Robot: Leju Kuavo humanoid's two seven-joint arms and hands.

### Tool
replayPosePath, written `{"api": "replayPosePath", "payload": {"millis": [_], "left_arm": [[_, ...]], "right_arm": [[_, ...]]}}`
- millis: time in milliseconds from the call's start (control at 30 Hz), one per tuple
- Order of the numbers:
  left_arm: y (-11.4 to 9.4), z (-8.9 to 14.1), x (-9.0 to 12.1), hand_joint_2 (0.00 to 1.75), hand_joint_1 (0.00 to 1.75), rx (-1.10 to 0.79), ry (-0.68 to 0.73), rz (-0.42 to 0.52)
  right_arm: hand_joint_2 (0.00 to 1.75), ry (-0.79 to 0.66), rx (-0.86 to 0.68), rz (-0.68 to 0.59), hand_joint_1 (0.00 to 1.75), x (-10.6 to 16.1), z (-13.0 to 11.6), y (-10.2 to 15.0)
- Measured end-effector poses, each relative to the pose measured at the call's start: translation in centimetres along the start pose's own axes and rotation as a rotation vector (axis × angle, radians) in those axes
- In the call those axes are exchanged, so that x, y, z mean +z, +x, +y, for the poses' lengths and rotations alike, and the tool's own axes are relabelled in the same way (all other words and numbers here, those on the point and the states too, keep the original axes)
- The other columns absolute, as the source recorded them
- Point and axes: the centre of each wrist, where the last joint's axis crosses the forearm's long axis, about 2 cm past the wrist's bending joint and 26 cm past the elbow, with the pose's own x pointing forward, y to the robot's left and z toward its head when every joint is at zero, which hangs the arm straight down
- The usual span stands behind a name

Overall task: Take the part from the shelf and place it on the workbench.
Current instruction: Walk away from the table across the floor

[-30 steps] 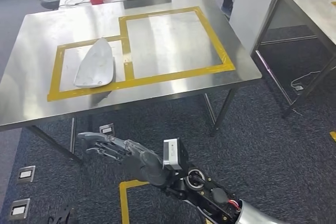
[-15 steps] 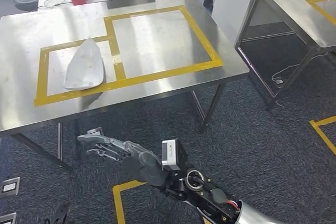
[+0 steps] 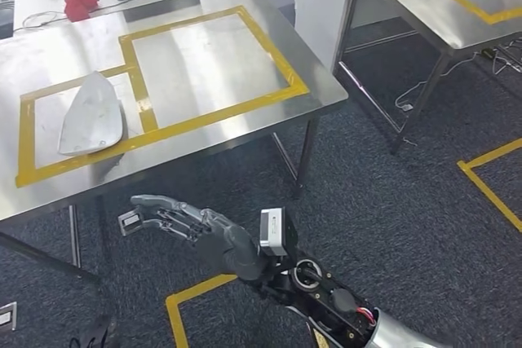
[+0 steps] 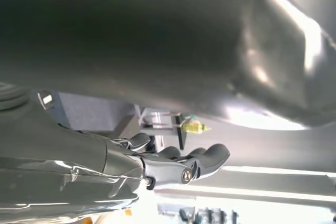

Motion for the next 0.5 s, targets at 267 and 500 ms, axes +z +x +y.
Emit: {"api": "replayPosePath", "payload": {"millis": [267, 500], "left_arm": [[-0.39, 0.22, 0.03, 0.0, 0.0, 0.0, 0.005, 0.008], [-0.16, 0.06, 0.01, 0.0, 0.0, 0.003, 0.003, 0.004]], "right_arm": [[0.0, -0.005, -0.003, 0.0, 0.0, 0.08, 0.04, -0.05], [0.0, -0.006, 0.0, -0.002, 0.0, 0.08, -0.04, 0.02]]}}
